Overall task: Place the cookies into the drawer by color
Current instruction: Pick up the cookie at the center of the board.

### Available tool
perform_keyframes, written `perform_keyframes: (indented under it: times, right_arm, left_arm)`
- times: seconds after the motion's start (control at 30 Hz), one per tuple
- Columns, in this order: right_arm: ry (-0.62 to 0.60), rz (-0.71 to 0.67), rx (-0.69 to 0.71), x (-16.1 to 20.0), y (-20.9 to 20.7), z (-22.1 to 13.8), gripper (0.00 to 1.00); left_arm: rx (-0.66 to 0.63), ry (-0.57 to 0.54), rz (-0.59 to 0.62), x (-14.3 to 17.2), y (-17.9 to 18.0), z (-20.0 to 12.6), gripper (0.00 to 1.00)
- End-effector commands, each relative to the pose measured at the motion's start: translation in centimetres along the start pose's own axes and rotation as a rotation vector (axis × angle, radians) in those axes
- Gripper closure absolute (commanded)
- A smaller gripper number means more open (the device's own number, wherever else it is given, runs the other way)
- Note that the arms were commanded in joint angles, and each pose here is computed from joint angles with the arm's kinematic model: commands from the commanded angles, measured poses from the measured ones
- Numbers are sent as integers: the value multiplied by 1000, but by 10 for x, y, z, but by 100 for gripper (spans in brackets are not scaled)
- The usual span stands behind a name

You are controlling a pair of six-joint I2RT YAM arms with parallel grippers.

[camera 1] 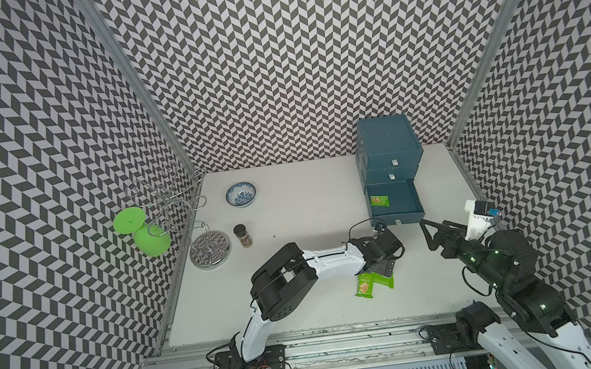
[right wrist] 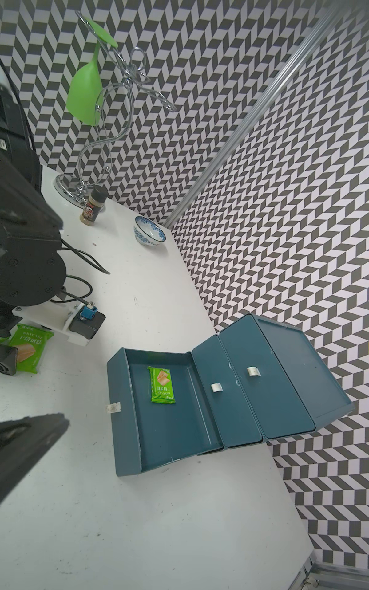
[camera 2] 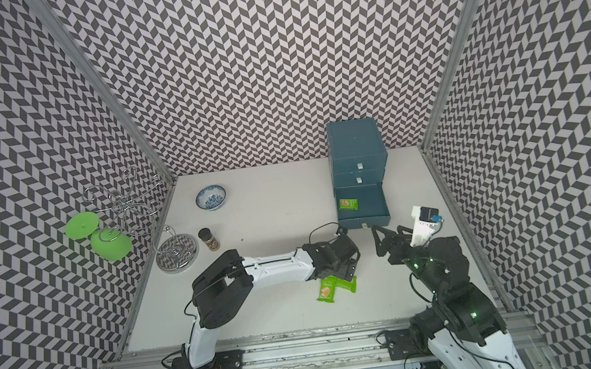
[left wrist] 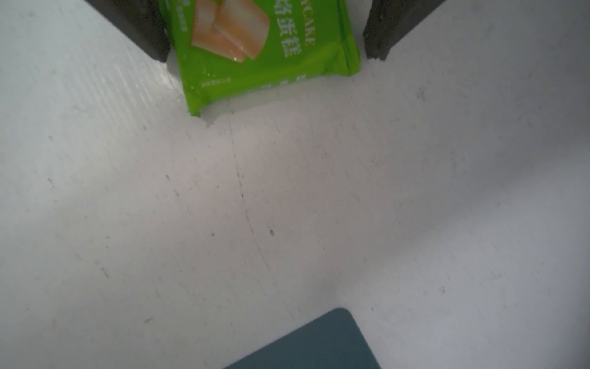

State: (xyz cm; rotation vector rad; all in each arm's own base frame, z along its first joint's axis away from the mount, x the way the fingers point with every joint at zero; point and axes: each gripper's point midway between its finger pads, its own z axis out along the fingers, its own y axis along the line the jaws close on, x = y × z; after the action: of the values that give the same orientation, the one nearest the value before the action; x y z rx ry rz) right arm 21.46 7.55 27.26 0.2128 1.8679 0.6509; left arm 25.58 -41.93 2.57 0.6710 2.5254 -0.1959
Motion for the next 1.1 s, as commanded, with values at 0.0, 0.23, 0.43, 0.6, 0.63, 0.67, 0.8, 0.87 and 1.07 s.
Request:
perform_keyframes:
  times: [0.0, 0.23, 0.43, 0.6, 0.63, 0.67, 0.8, 0.87, 1.07]
  right_arm:
    - [-20, -1, -14, -3, 2, 0, 11]
    - [-25, 2, -14, -3, 2, -1, 11]
    - [-32, 4, -8, -4, 0, -1, 11]
    - [-34, 6, -9, -4, 0, -2, 11]
    - [-35, 8, -10, -4, 1, -3, 11]
    - [-37, 9, -10, -5, 1, -3, 11]
    - [-42, 9, -8, -5, 0, -3, 11]
    - [-44, 10, -8, -6, 0, -3, 11]
    - [-56, 16, -13, -7, 0, -3, 11]
  left_arm:
    - [-23, 32, -14, 7, 0, 5, 2]
    - [-44, 58, -16, 15, 0, 8, 16]
    - [-55, 45, -18, 8, 0, 0, 25]
    - [-55, 30, -12, 0, 0, -8, 25]
    - [-50, 24, -12, -3, -2, -11, 25]
    - [-46, 16, -12, -7, -2, -15, 26]
    - [-20, -29, -16, -25, -6, -34, 26]
    - [-5, -60, -17, -38, -8, -48, 26]
    - [1, -162, -20, -77, -6, -84, 27]
